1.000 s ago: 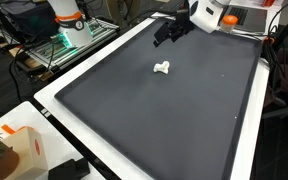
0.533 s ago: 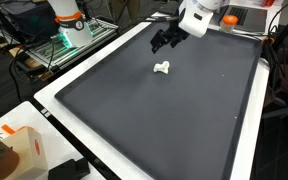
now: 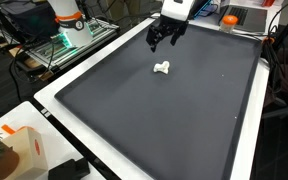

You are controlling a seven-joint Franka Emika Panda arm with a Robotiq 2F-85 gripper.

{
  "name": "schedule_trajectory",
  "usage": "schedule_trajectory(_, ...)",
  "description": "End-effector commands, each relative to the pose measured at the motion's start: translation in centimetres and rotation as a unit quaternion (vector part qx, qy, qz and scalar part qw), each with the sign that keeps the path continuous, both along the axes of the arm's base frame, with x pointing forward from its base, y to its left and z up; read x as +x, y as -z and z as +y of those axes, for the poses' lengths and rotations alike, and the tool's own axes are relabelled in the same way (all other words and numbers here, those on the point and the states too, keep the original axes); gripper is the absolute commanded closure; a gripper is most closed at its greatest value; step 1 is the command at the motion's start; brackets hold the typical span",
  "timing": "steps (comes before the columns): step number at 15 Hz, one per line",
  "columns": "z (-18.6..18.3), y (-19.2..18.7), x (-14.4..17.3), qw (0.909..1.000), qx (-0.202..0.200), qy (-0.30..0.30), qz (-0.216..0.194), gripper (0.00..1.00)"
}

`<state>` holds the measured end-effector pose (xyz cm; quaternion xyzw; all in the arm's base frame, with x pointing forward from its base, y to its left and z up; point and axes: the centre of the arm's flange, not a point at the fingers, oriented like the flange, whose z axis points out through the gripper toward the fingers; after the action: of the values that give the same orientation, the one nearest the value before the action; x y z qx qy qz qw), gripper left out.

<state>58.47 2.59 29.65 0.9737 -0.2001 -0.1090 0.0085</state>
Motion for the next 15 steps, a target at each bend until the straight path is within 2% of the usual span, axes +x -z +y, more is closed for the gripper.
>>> schedule_trajectory(1,0.5,-1.1,-4.2,0.9992,0.0,0.005,-0.04,0.0)
schedule_trajectory(2,0.6,-1.6,-4.9,0.9994,-0.002,-0.007,-0.034,0.0)
schedule_trajectory(3,0.4,-0.7,-1.7,0.9997,0.001,-0.003,-0.025,0.0)
schedule_trajectory(6,0.5,-1.2,-1.9,0.9996,0.001,-0.004,-0.028,0.0)
schedule_trajectory(11,0.6,-0.4,-2.2,0.9979,-0.031,-0.03,-0.049,0.0)
schedule_trajectory(15,0.4,-0.2,-2.3,0.9958,-0.033,-0.039,-0.077,0.0)
